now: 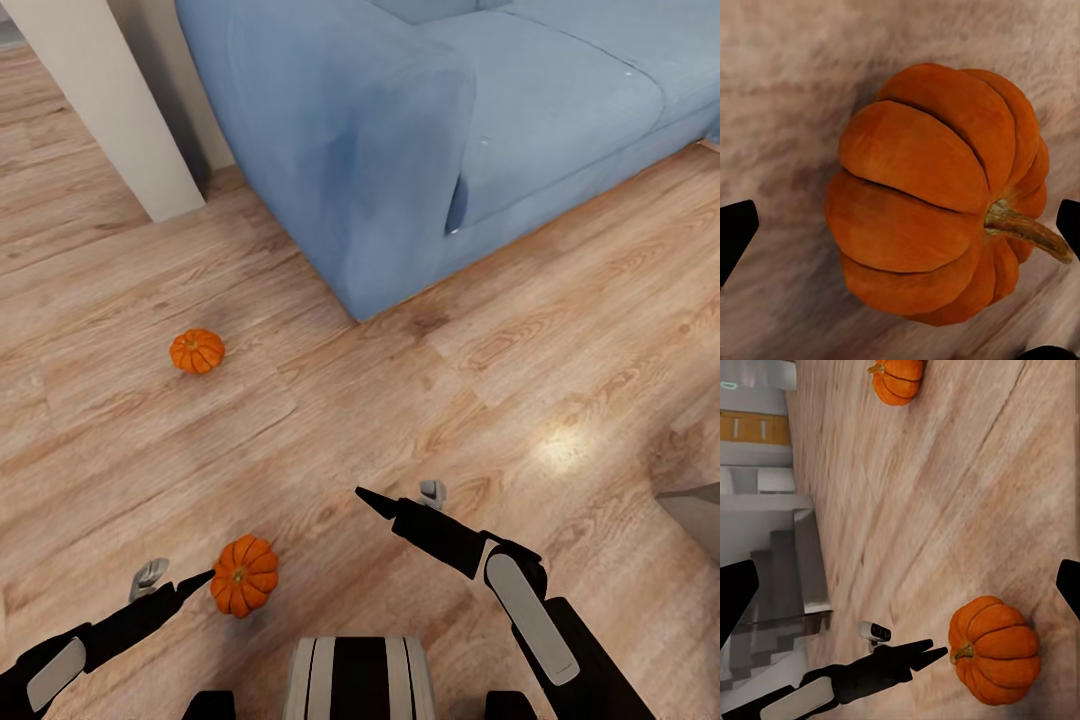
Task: Place each of the two pumpkins and all three candles from the living room inside a cabinet in the living room (use any cabinet), then make sure every cabinet is closed, and position the cauldron so it is next to a table in the living room.
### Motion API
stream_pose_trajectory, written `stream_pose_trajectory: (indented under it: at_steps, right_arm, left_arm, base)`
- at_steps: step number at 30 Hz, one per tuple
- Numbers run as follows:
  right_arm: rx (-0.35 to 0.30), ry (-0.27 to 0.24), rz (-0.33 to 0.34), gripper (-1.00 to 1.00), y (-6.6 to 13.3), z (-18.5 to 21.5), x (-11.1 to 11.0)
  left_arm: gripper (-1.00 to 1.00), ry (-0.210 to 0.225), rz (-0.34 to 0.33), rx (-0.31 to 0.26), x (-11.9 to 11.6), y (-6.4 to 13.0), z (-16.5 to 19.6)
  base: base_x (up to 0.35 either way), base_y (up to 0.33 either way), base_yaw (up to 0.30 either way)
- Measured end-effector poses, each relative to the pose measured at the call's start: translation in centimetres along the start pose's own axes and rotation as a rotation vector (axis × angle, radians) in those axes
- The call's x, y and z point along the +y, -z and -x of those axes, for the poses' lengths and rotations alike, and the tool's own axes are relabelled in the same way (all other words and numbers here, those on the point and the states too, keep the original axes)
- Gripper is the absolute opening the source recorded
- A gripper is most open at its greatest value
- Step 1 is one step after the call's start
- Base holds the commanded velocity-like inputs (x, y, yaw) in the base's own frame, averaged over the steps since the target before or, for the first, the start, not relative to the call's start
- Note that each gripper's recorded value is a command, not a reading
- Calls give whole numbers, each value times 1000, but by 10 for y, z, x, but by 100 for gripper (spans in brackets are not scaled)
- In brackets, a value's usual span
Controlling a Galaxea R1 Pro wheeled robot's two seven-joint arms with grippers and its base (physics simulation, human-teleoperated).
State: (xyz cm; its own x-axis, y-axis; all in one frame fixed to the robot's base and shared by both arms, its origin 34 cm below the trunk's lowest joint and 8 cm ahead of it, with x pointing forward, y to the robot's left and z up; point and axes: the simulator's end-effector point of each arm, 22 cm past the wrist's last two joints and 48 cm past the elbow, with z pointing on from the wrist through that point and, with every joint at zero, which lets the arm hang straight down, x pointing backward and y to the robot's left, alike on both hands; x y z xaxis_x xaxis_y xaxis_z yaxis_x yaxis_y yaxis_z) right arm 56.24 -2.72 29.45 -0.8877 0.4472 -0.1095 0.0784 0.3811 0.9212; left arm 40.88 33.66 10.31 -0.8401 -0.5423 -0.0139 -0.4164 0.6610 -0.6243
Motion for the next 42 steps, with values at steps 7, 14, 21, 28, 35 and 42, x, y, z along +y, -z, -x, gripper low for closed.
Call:
stream_pose_trajectory:
  at_steps: [7,14,21,28,35,42]
  right_arm:
    - [4,-8,-6,100,-1,-2,-5]
    - [10,-21,-17,100,-2,-6,-13]
    - [17,-36,-25,100,-4,-11,-21]
    - [22,-46,-32,100,-5,-14,-27]
    - [22,-46,-32,100,-5,-14,-27]
    - [22,-47,-32,100,-5,-14,-27]
  left_arm:
    - [100,3,4,5,3,-1,-2]
    - [100,9,9,13,7,-4,-7]
    - [100,17,17,25,13,-6,-13]
    - [100,24,24,32,17,-7,-16]
    - [100,25,21,31,17,-7,-16]
    - [100,24,22,32,17,-7,-17]
  base:
    - [0,0,0]
    - [0,0,0]
    - [0,0,0]
    - [0,0,0]
    - [0,-1,0]
    - [0,-108,0]
